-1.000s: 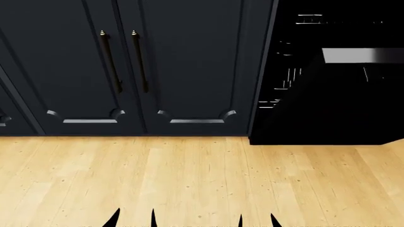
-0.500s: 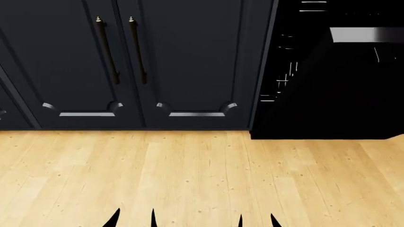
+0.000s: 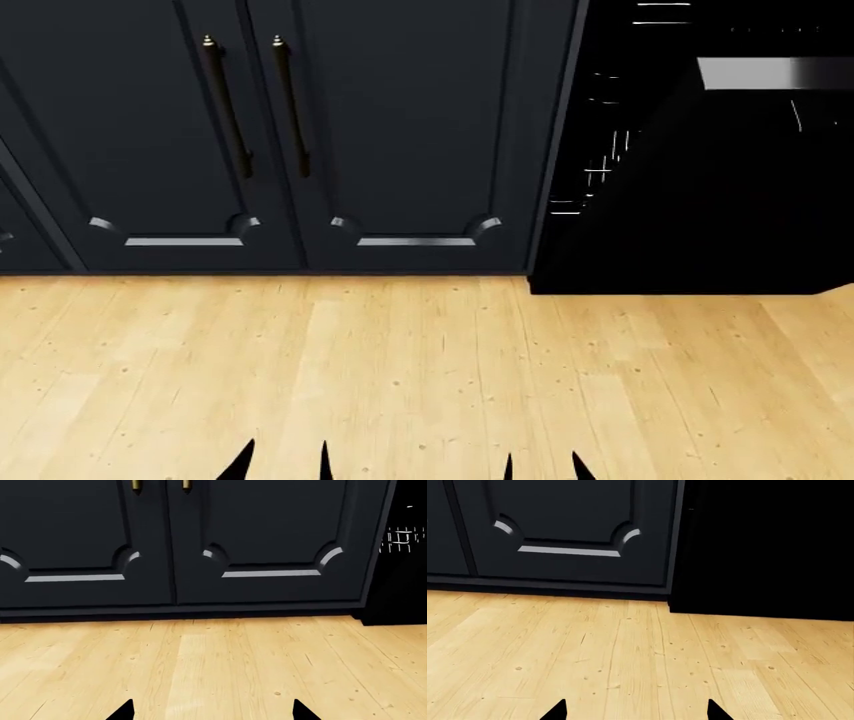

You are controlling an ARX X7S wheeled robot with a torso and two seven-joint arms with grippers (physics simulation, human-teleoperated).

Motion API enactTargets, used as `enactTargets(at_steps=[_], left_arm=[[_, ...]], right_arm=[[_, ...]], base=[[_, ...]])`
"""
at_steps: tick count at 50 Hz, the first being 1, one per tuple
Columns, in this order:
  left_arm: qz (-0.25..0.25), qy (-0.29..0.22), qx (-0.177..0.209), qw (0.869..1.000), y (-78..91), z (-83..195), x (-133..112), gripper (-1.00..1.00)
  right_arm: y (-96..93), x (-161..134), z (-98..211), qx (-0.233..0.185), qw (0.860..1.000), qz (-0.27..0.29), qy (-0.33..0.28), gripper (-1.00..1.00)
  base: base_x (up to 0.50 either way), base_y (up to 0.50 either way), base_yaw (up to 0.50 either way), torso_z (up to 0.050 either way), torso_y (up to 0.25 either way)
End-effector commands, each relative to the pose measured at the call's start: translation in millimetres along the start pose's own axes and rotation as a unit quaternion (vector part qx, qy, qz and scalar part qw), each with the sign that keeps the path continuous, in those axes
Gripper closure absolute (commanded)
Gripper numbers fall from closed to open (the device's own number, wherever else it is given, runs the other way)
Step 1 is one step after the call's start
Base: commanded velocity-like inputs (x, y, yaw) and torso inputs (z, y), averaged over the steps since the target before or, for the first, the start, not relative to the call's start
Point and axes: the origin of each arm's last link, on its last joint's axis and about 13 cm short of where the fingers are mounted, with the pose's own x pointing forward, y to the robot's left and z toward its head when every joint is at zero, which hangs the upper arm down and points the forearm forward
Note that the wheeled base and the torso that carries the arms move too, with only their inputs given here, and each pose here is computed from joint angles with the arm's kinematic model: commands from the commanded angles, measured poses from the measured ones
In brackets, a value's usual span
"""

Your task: Close the dishwasher door

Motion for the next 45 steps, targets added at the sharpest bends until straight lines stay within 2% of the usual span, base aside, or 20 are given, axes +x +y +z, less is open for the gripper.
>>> enactTargets(at_steps=[1,6,45], left_arm=[[0.0,0.0,-0.001,1.0,0.0,0.2,0.5,-1.0],[0.001,0.001,-0.002,1.0,0.0,0.0,0.4,-1.0],[0.002,0.002,-0.004,1.0,0.2,0.1,0.8,-1.0]], right_arm=[[-0.1,0.1,0.0,0.0,1.0,0.0,0.0,-1.0],[0.0,0.0,-0.1,0.003,1.0,-0.001,0.001,-1.0],[-0.1,0.0,-0.3,0.003,1.0,0.0,0.003,-1.0]], base=[[0.0,0.0,0.0,0.0,0.0],[0.0,-0.18,0.0,0.0,0.0],[0.0,-0.39,0.0,0.0,0.0]])
